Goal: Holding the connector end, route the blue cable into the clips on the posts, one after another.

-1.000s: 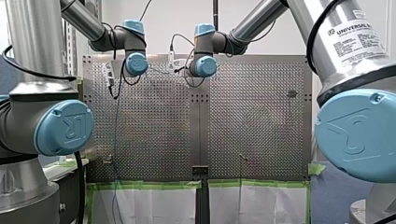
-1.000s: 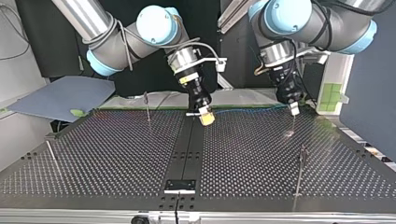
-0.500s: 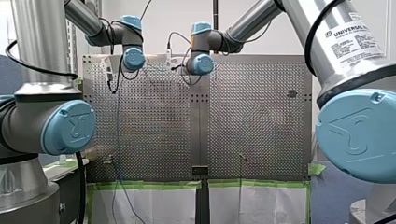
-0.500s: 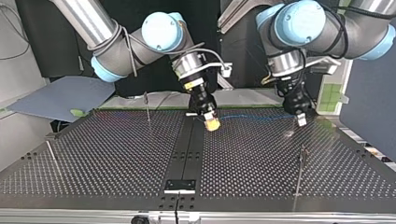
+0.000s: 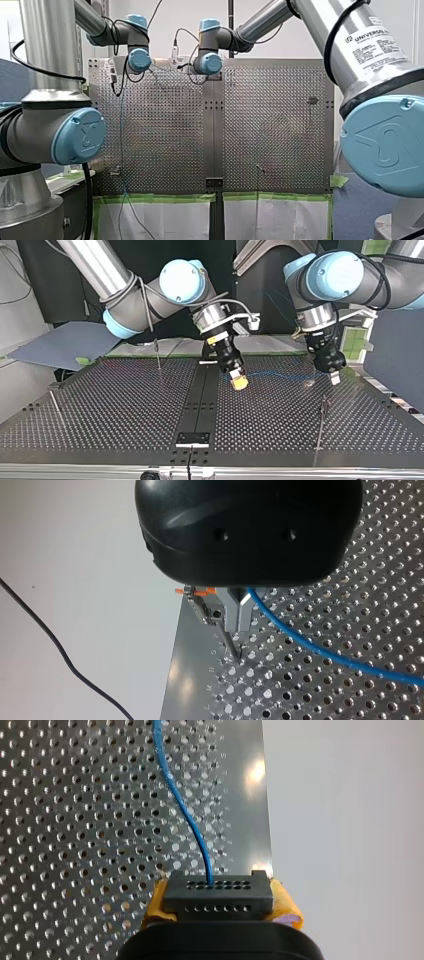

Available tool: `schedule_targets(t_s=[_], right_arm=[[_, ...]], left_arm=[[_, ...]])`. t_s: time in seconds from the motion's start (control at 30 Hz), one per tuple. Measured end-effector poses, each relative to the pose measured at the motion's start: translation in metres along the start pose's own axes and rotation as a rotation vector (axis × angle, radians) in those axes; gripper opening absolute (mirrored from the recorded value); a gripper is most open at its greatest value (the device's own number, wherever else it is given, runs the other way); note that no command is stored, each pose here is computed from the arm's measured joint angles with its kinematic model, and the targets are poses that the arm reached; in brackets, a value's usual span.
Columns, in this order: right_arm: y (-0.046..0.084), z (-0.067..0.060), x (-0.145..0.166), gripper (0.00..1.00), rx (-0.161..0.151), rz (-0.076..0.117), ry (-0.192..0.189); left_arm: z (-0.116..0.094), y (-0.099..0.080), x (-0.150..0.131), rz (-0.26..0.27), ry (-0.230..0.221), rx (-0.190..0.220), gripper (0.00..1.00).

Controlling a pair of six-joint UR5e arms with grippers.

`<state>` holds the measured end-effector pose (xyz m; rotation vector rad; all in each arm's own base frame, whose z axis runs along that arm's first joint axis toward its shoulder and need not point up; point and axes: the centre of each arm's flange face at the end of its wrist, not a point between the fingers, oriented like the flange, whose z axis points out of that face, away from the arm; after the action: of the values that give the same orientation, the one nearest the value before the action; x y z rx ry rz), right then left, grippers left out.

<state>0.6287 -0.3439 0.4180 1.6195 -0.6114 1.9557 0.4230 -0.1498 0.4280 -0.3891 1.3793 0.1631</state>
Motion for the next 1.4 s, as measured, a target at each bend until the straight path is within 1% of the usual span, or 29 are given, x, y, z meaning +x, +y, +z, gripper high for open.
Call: schedule_targets(t_s=[0.2,0.3,0.43,0.57,0.67,0.77,0.83,1.0,1.13,1.27,1.4], right_arm=[[-0.010,0.012,-0.006,0.00,0.015,0.014,-0.008],[-0.013,0.017,-0.002,0.00,0.019,0.024,0.001],[-0.016,0.025,0.002,0.00,0.023,0.043,0.014],[-0.017,0.032,0.004,0.00,0.025,0.055,0.025],[-0.019,0.038,-0.002,0.00,0.027,0.057,0.011],[-0.020,0.044,-0.010,0.00,0.028,0.056,-0.010],[-0.021,0.047,-0.010,0.00,0.029,0.057,-0.016],[-0.022,0.054,0.000,0.00,0.030,0.060,0.002],[-0.022,0.059,0.005,0.00,0.031,0.061,0.014],[-0.024,0.065,0.002,0.00,0.032,0.061,0.012],[-0.025,0.071,-0.006,0.00,0.033,0.061,-0.003]], left_arm=[[0.015,-0.002,-0.003,0.006,0.004,0.009,0.00],[0.021,-0.002,-0.009,0.005,-0.002,0.006,0.00],[0.027,0.000,-0.013,0.006,-0.006,0.001,0.00],[0.032,0.004,-0.014,0.009,-0.006,-0.001,0.00],[0.036,0.006,-0.016,0.010,-0.009,0.001,0.00],[0.041,0.007,-0.017,0.011,-0.011,0.005,0.00],[0.045,0.007,-0.016,0.014,-0.008,0.009,0.00],[0.056,0.008,-0.009,0.025,0.006,0.013,0.00],[0.061,0.011,-0.006,0.031,0.011,0.013,0.00],[0.066,0.014,-0.006,0.032,0.011,0.015,0.00],[0.072,0.015,-0.012,0.030,0.003,0.025,0.00]])
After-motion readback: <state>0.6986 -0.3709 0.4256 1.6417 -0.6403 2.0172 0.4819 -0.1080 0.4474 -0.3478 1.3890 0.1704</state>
